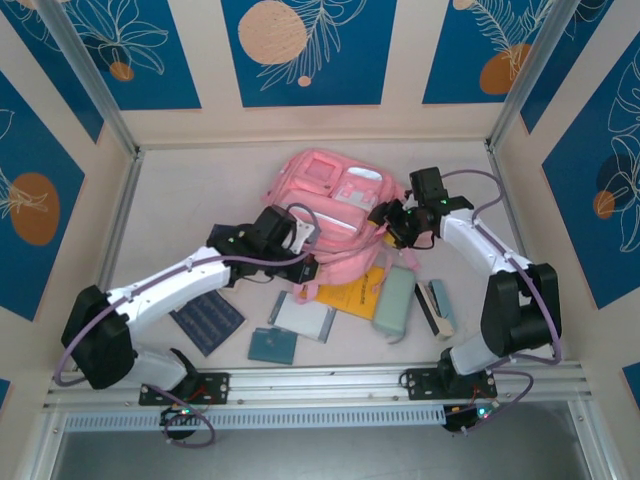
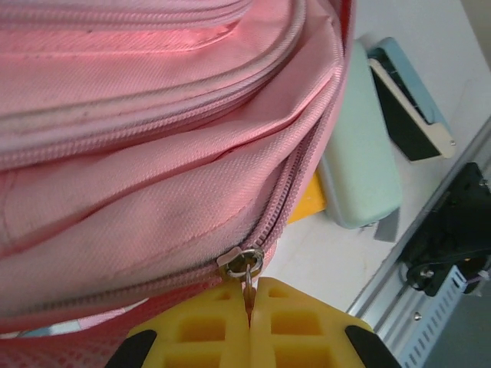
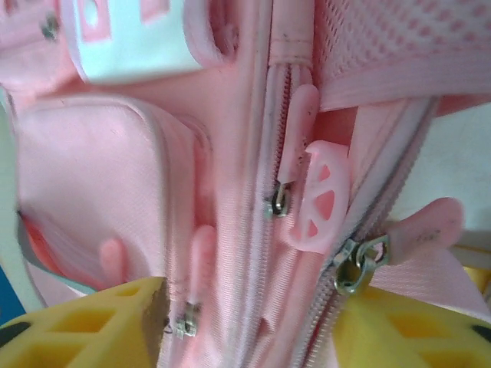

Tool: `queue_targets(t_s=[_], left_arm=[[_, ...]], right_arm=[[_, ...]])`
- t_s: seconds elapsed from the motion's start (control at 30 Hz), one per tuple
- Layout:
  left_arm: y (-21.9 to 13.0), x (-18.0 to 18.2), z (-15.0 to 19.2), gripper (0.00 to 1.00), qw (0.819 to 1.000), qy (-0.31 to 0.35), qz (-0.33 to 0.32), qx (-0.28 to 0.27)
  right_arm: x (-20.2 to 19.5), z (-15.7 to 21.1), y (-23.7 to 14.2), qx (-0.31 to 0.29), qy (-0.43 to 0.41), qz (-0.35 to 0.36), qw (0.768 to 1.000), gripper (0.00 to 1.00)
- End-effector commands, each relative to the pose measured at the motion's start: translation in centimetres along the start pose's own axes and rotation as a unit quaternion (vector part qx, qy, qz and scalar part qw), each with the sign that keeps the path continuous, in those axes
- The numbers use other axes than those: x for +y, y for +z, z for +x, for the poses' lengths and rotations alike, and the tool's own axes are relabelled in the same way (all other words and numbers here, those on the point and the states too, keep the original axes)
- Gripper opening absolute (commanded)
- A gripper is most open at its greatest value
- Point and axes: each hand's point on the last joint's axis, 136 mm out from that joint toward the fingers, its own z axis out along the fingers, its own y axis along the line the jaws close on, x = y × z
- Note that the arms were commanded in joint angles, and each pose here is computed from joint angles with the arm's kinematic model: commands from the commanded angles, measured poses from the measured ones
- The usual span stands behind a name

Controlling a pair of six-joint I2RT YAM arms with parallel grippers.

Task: Pack the student bag
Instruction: Unzip the student bag at the center of the table.

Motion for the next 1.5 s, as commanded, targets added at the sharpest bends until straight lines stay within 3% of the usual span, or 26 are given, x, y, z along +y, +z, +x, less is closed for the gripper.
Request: queue_targets(t_s=[0.0,0.23,0.37,0.5,0.67,0.87,1.03,1.3,1.47], left_arm=[[-0.9,-4.0,-3.4,0.0,0.997,0.014,0.063,-0.038],[-0.1,-5.1,-5.2,0.0,0.996,0.022,0.07,-0.041],[0.7,-5.5,-5.4,0.0,0.996,0.02,0.076,-0.035],[1.5,-6.7,-5.6,0.0,0.995,0.027,0.088,-0.029],[2.1,-7.8,-5.6,0.0,0.995,0.038,0.094,-0.02],[2.3,-8.5,-5.2,0.0,0.994,0.044,0.1,-0.015],[2.2,-8.3,-4.7,0.0,0.994,0.051,0.096,-0.011],[2.1,-6.3,-3.0,0.0,0.996,0.064,0.057,0.004],[1.8,-4.6,-2.1,0.0,0.997,0.071,0.018,0.007]], right_arm=[[0.3,-0.7,-2.6,-0.045,0.005,0.013,0.999,0.64],[-1.8,2.4,-6.5,-0.064,0.061,0.015,0.996,0.54],[-1.4,4.7,-7.4,-0.039,0.086,-0.021,0.995,0.49],[0.0,7.2,-6.4,0.012,0.106,-0.058,0.993,0.5],[1.3,9.3,-4.3,0.066,0.121,-0.055,0.989,0.58],[1.4,9.4,-2.1,0.071,0.119,-0.038,0.99,0.56],[0.4,9.3,-0.3,0.076,0.125,-0.02,0.989,0.41],[0.2,8.7,0.1,0.058,0.099,-0.017,0.993,0.04],[-0.3,8.0,-0.3,0.042,0.087,-0.009,0.995,0.0]])
